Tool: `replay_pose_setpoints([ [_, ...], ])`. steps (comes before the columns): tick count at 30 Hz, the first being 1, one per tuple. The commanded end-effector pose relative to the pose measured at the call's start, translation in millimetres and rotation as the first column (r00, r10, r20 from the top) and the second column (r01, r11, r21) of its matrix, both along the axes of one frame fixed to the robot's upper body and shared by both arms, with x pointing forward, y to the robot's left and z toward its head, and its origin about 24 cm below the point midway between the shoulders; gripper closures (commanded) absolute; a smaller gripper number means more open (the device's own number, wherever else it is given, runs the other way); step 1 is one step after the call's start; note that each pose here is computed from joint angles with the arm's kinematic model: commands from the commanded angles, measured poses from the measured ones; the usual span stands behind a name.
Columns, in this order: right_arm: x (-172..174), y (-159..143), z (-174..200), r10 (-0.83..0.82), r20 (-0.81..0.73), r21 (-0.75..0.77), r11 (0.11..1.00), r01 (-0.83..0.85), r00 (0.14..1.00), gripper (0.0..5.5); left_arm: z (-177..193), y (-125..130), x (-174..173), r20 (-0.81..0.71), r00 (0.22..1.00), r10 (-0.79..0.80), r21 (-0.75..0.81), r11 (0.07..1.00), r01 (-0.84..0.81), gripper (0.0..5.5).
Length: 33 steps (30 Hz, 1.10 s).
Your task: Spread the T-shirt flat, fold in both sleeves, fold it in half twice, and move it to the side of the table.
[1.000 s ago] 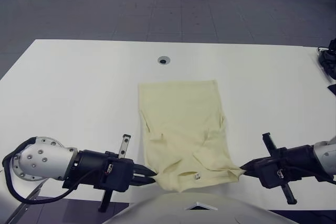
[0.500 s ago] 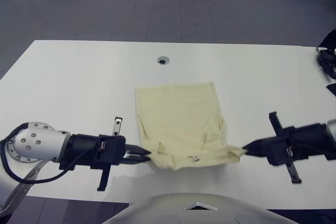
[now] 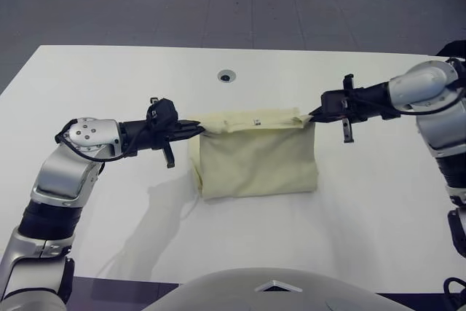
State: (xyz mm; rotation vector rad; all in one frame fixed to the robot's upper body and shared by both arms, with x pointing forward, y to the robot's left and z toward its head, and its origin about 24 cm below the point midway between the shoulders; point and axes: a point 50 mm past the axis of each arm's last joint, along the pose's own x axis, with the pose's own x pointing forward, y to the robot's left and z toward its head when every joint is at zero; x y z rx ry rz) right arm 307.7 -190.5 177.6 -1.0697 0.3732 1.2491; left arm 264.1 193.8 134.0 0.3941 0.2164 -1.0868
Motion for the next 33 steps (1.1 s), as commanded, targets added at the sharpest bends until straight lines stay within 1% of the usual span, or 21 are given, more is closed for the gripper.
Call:
replay_pose_setpoints([
  [1, 12.0, 8.8, -7.7, 0.003, 0.012, -0.002, 1.000, -0.003, 1.000, 5.50, -15.1, 0.2, 10.0, -0.014, 0.999, 0.030, 0.042, 0.999, -0.029, 5.48],
  [4, 19.8, 12.6, -14.6, -0.012, 0.025, 0.016, 1.000, 0.012, 1.000, 5.50, -21.0, 1.5, 19.0, -0.007, 0.998, 0.062, 0.054, 0.997, -0.061, 5.48],
  [9, 32.4, 18.4, -26.1, -0.033, 0.059, 0.030, 0.999, 0.031, 0.998, 5.50, -20.0, 7.3, 34.9, 0.047, 0.988, 0.145, 0.053, 0.988, -0.147, 5.48],
  [15, 40.5, 16.8, -34.2, -0.062, 0.079, 0.013, 0.998, 0.061, 0.995, 5.50, -30.0, 4.0, 48.9, 0.157, 0.970, 0.183, 0.081, 0.977, -0.198, 5.48],
  [21, 39.2, 12.9, -39.6, -0.071, 0.069, -0.005, 0.997, 0.072, 0.995, 5.50, -44.1, -0.1, 50.5, 0.161, 0.975, 0.151, 0.102, 0.980, -0.169, 5.48],
  [25, 36.7, 5.9, -35.8, -0.099, 0.048, 0.010, 0.995, 0.098, 0.994, 5.50, -53.0, -10.9, 55.8, 0.189, 0.975, 0.115, 0.130, 0.982, -0.141, 5.48],
  [33, 36.8, 5.0, -34.5, -0.133, 0.012, 0.030, 0.991, 0.132, 0.991, 5.50, -65.0, -15.1, 58.6, 0.214, 0.968, 0.131, 0.128, 0.979, -0.161, 5.48],
])
